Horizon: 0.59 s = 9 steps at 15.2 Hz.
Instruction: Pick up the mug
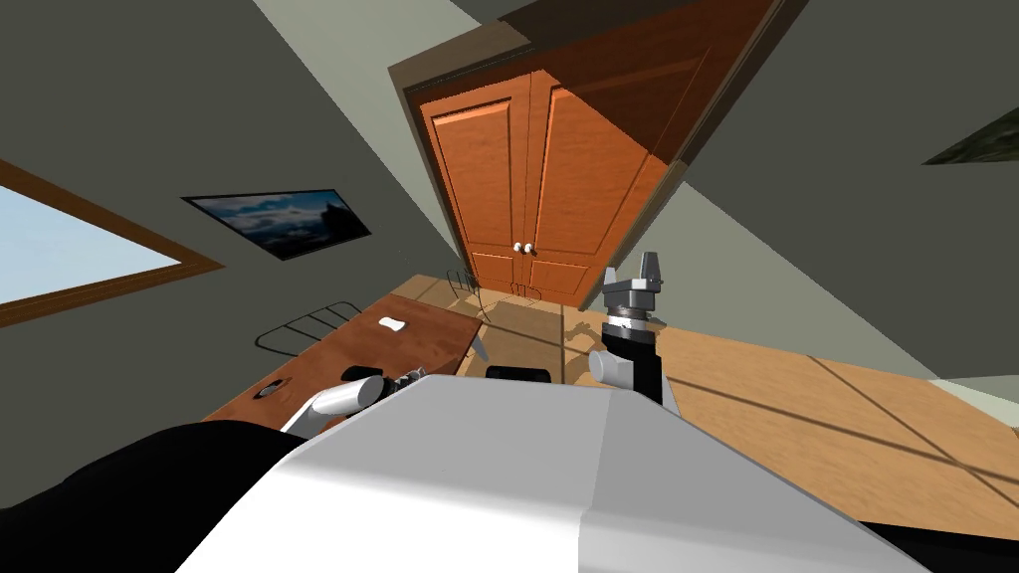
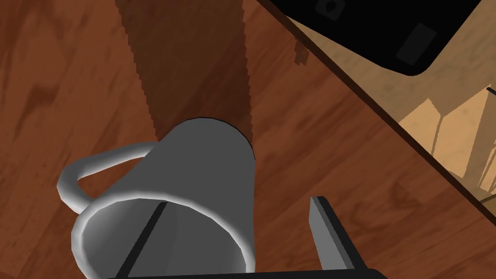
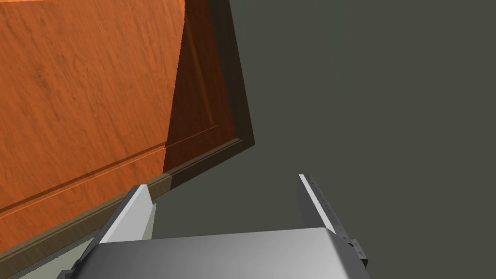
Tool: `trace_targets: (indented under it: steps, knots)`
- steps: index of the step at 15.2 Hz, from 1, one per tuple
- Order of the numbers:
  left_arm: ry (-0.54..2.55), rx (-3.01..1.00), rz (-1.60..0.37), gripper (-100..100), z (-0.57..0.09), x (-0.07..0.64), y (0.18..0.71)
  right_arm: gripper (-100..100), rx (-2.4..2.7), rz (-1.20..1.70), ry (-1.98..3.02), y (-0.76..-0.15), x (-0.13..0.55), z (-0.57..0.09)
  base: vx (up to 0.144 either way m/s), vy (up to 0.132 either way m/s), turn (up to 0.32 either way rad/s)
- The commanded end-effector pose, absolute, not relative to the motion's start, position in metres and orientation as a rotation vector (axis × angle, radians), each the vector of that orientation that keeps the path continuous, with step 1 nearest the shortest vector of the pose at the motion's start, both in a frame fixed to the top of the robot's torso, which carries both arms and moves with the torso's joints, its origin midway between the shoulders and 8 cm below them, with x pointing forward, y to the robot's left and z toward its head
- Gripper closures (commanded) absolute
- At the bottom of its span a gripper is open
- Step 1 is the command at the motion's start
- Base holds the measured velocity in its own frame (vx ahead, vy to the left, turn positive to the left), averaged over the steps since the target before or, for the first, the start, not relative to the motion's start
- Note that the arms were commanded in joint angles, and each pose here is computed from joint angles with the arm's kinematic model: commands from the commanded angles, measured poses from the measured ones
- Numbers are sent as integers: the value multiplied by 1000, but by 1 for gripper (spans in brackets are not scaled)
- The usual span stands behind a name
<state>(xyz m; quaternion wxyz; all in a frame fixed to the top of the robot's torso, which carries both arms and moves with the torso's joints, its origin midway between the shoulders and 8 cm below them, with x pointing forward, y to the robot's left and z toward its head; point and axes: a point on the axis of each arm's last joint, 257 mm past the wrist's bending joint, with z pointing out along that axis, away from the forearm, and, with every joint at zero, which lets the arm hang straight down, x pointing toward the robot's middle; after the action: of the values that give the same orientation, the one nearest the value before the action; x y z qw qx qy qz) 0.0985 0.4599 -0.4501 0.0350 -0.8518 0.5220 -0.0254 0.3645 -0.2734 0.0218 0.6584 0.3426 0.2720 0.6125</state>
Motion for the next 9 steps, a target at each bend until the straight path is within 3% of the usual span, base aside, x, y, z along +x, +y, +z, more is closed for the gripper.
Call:
trace_targets:
  steps: [1,9]
  knots:
    - [1604,-2618,-78,100,-450,99,460,0,776,1387,616,-273,364,22,0,0,0]
    - [1614,-2614,-75,100,-436,99,460,0,776,1387,616,-273,364,22,10,-3,19]
